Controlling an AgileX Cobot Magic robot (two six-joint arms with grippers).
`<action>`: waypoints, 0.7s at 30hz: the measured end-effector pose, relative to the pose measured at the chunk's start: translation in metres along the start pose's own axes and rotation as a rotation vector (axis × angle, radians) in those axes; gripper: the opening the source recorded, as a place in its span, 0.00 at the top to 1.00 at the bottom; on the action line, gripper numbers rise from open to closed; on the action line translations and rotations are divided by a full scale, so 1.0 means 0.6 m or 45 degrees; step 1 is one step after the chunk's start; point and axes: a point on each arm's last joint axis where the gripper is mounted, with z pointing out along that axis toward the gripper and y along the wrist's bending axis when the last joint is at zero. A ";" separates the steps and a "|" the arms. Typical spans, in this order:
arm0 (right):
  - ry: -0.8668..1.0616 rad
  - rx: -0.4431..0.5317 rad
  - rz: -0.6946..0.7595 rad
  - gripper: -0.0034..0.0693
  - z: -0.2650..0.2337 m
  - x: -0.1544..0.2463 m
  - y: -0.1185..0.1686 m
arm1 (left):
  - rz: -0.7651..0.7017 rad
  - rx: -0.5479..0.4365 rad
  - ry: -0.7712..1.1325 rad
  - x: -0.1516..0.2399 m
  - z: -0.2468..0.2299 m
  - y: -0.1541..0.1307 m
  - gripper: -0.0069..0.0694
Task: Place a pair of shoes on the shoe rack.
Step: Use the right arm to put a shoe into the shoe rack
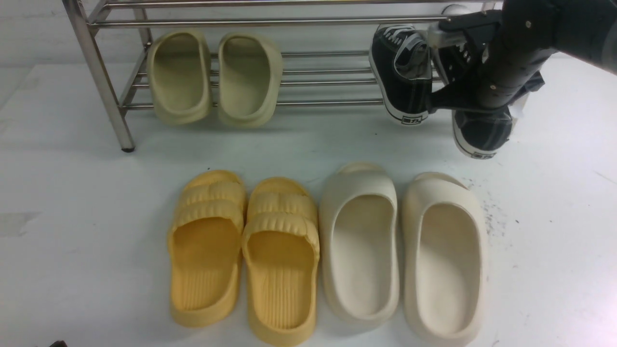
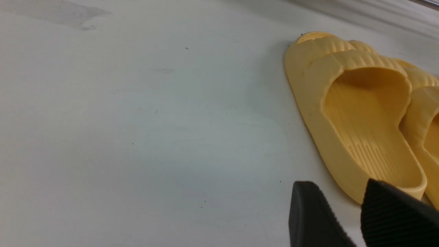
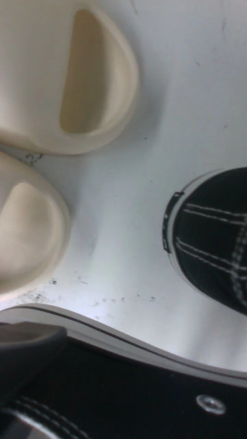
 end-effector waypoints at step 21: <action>-0.167 -0.066 0.025 0.91 0.061 -0.050 -0.018 | 0.000 0.000 0.000 0.000 0.000 0.000 0.60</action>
